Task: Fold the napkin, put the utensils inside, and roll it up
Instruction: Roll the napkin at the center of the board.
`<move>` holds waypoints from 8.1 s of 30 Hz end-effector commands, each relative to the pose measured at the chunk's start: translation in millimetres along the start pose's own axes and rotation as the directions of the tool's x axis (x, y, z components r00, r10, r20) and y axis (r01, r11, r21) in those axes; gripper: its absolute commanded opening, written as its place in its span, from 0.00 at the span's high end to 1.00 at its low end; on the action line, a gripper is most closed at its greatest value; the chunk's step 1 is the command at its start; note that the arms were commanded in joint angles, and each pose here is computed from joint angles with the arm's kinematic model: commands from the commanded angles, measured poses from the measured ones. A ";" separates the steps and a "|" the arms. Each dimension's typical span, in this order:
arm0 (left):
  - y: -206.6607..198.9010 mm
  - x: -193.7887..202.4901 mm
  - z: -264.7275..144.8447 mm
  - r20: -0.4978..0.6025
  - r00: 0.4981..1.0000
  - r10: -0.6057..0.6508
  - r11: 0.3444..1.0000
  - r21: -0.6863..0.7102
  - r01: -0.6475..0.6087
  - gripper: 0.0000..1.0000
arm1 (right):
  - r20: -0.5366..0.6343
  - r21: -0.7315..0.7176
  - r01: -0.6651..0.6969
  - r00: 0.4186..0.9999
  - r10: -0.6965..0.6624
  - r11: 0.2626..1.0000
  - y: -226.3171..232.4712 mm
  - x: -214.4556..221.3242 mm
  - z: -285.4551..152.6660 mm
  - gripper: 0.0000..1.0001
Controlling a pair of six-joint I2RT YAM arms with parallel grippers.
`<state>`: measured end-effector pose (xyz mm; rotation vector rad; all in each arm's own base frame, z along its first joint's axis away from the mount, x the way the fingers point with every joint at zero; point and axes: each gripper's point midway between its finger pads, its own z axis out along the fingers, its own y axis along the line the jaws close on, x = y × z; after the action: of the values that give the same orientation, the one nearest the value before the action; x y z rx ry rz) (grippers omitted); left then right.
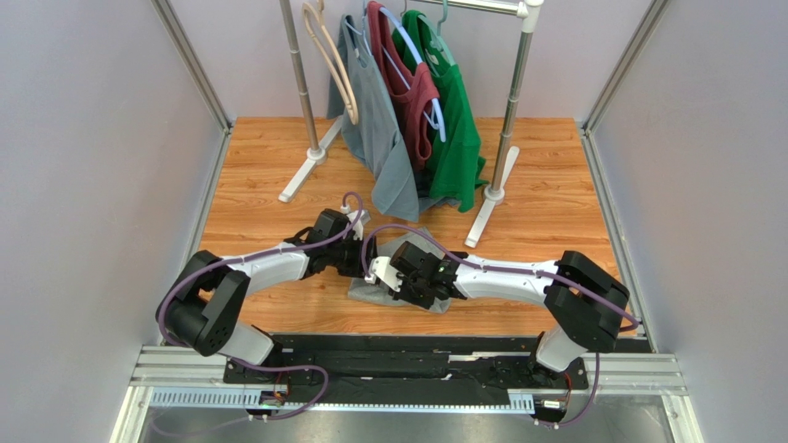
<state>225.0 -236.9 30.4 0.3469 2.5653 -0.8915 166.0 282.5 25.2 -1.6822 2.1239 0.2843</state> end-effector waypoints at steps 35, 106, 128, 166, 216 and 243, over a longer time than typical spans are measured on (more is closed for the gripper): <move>19.6 -28.9 -103.6 0.543 0.837 -0.065 0.998 0.051 0.044 0.38 | -0.112 -0.472 -0.319 0.946 0.303 0.822 20.5 -12.4 7.3 1.00; 26.9 -7.8 -22.5 0.170 0.985 0.007 0.998 -0.057 0.003 0.90 | -0.055 -0.298 -0.527 0.842 0.536 0.796 -45.7 -18.6 -23.2 0.45; 22.6 -10.8 -14.6 0.096 0.995 0.023 0.999 -0.039 -0.019 0.91 | 0.180 0.043 -0.267 0.950 0.255 0.963 -13.5 -30.1 -14.6 0.42; 11.0 -26.0 -68.2 0.405 0.914 0.037 0.999 -0.040 -0.023 0.37 | -0.027 -0.235 -0.421 0.904 0.427 0.876 35.4 -1.7 18.7 0.94; 24.4 -16.3 -47.6 0.391 0.920 -0.034 0.998 -0.030 0.050 0.92 | -0.132 -0.464 -0.610 0.765 0.630 0.643 -10.9 12.1 26.0 0.92; 23.9 -17.2 -21.1 0.103 0.994 -0.036 0.996 -0.082 0.045 1.00 | 0.330 0.030 -0.269 0.912 0.245 0.963 -19.9 -57.0 -42.2 0.25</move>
<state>239.7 -202.3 34.5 0.1749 2.5071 -0.7753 174.2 299.9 76.2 -1.2292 2.2436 0.6616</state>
